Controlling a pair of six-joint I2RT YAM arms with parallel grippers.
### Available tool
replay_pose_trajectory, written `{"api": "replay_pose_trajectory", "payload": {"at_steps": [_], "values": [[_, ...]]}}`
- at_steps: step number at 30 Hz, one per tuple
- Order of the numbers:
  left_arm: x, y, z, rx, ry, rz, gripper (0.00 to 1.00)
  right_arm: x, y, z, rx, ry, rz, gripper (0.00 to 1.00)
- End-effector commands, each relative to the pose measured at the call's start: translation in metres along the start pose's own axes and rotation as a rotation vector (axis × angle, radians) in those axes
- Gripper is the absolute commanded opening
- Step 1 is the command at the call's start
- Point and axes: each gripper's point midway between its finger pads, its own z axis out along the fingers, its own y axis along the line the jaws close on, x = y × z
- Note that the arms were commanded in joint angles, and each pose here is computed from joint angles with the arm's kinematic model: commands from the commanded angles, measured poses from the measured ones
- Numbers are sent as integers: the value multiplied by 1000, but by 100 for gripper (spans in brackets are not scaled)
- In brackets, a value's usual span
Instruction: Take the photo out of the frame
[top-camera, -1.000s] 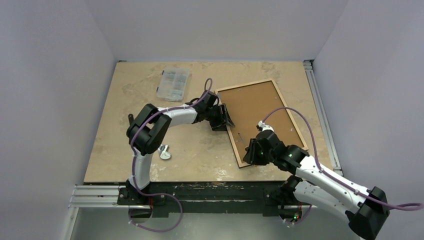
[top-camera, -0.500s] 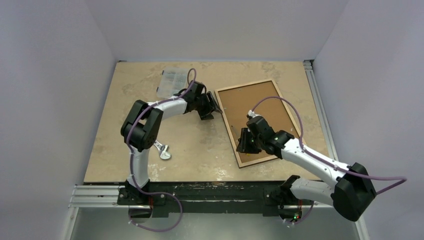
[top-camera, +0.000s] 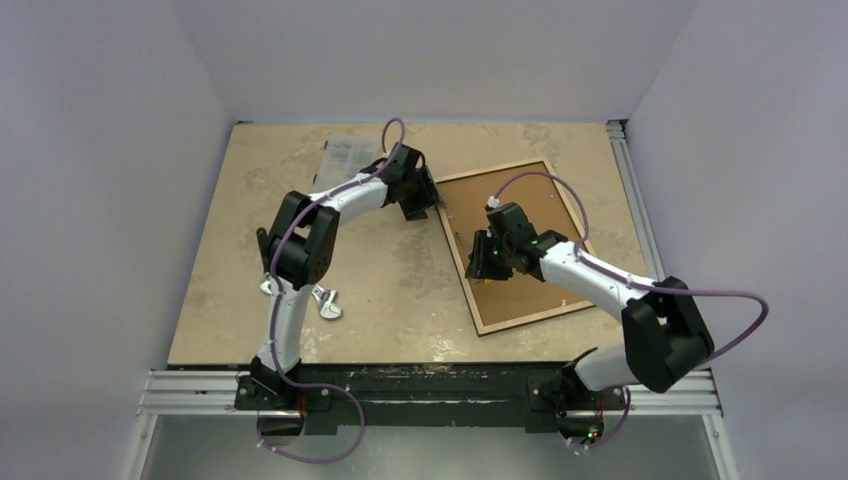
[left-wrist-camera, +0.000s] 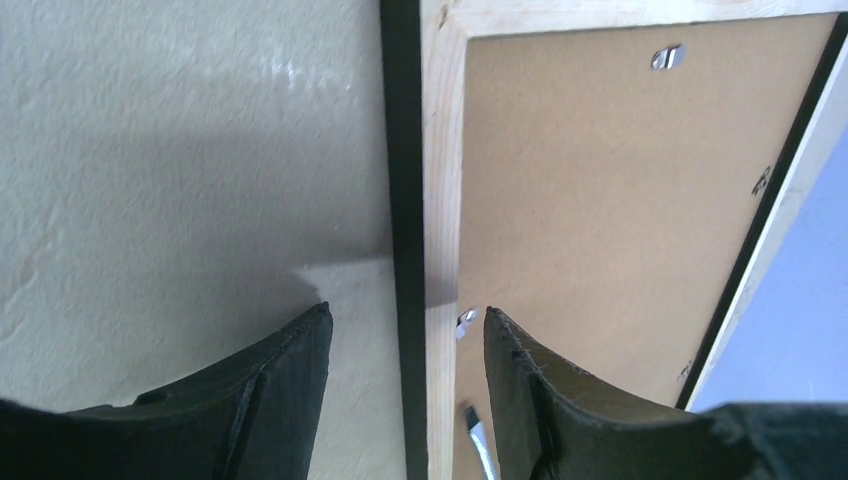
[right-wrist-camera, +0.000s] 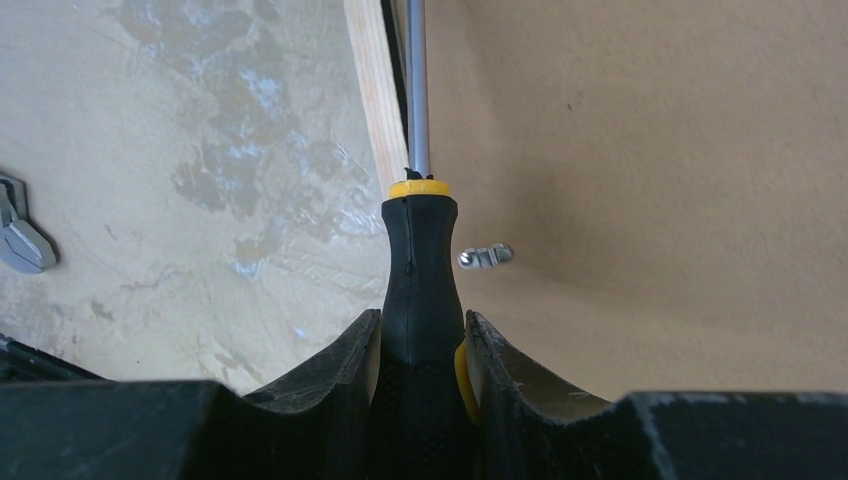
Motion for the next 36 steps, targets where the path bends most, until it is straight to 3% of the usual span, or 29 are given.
{"api": "replay_pose_trajectory", "payload": {"at_steps": [1, 9, 13, 17, 36], "values": [[-18, -1, 11, -24, -37, 21, 55, -35, 28, 0, -89, -71, -38, 0], [-24, -4, 15, -21, -54, 11, 41, -41, 26, 14, -53, -46, -34, 0], [-21, -8, 21, 5, -29, -9, 27, -42, 25, 19, -51, -40, -33, 0], [-20, -10, 23, 26, -22, -24, 19, -42, 22, 25, -44, -30, -28, 0], [-12, -11, 22, 45, 3, -34, 14, -48, 26, 40, -88, 7, -57, 0]]}}
